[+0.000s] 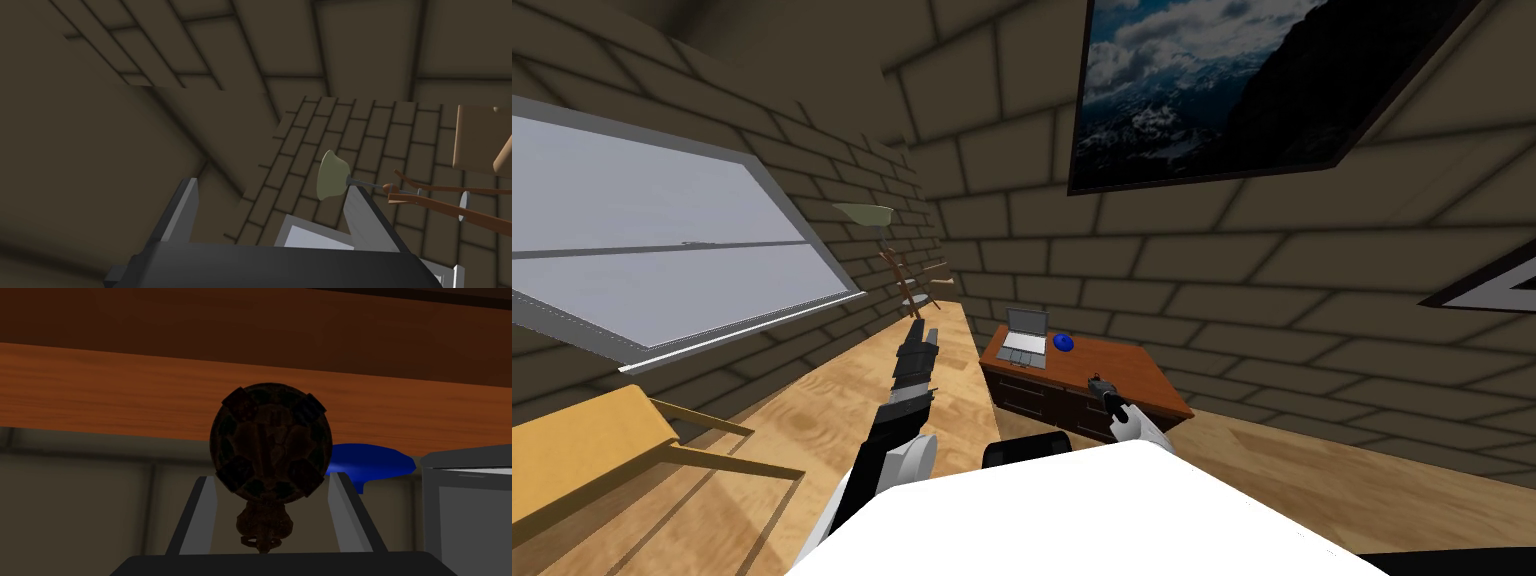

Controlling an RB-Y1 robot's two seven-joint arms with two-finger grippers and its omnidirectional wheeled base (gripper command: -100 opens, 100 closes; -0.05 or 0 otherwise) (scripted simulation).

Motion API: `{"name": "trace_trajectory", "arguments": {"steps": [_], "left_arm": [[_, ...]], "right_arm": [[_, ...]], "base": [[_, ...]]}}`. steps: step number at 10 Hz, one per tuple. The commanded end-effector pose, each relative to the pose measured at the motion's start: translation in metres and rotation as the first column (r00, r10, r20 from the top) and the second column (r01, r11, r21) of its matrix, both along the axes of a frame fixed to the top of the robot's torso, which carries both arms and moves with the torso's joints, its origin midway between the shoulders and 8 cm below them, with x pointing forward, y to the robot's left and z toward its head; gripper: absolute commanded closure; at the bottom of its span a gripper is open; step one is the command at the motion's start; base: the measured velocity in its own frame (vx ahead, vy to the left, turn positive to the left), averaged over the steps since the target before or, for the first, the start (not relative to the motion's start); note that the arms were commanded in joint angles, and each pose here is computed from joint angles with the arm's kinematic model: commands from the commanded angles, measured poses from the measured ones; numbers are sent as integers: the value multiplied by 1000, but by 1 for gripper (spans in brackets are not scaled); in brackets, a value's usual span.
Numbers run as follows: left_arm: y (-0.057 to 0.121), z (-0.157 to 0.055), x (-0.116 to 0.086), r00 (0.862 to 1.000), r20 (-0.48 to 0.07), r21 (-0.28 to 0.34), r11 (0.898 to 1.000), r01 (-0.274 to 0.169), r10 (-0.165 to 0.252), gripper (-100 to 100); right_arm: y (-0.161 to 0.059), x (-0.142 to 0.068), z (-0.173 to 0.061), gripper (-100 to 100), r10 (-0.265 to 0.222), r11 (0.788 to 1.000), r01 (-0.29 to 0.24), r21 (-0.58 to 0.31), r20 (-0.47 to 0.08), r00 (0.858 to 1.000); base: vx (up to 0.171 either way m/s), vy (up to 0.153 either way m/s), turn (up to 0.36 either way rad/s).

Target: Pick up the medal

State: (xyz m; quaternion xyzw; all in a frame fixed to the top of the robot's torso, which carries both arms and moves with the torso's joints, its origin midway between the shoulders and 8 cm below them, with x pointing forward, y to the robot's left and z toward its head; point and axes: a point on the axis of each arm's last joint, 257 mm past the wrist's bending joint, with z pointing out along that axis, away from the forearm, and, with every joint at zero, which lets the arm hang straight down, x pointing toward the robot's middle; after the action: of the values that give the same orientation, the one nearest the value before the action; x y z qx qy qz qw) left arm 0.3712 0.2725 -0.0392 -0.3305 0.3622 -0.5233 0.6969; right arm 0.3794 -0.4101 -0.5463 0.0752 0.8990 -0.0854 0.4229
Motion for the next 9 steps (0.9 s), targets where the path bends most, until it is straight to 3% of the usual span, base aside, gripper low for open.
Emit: {"name": "trace_trajectory", "arguments": {"steps": [1, 9], "left_arm": [[0, 0, 0, 1000, 0, 0, 1000, 0, 0, 0], [0, 0, 0, 1000, 0, 0, 1000, 0, 0, 0]], "right_arm": [[0, -3, -1, 100, -6, 1000, 6, 3, -7, 1000], [-7, -19, 0, 100, -52, 999, 52, 6, -19, 998]], "base": [[-20, -18, 58], [-17, -10, 64]]}}
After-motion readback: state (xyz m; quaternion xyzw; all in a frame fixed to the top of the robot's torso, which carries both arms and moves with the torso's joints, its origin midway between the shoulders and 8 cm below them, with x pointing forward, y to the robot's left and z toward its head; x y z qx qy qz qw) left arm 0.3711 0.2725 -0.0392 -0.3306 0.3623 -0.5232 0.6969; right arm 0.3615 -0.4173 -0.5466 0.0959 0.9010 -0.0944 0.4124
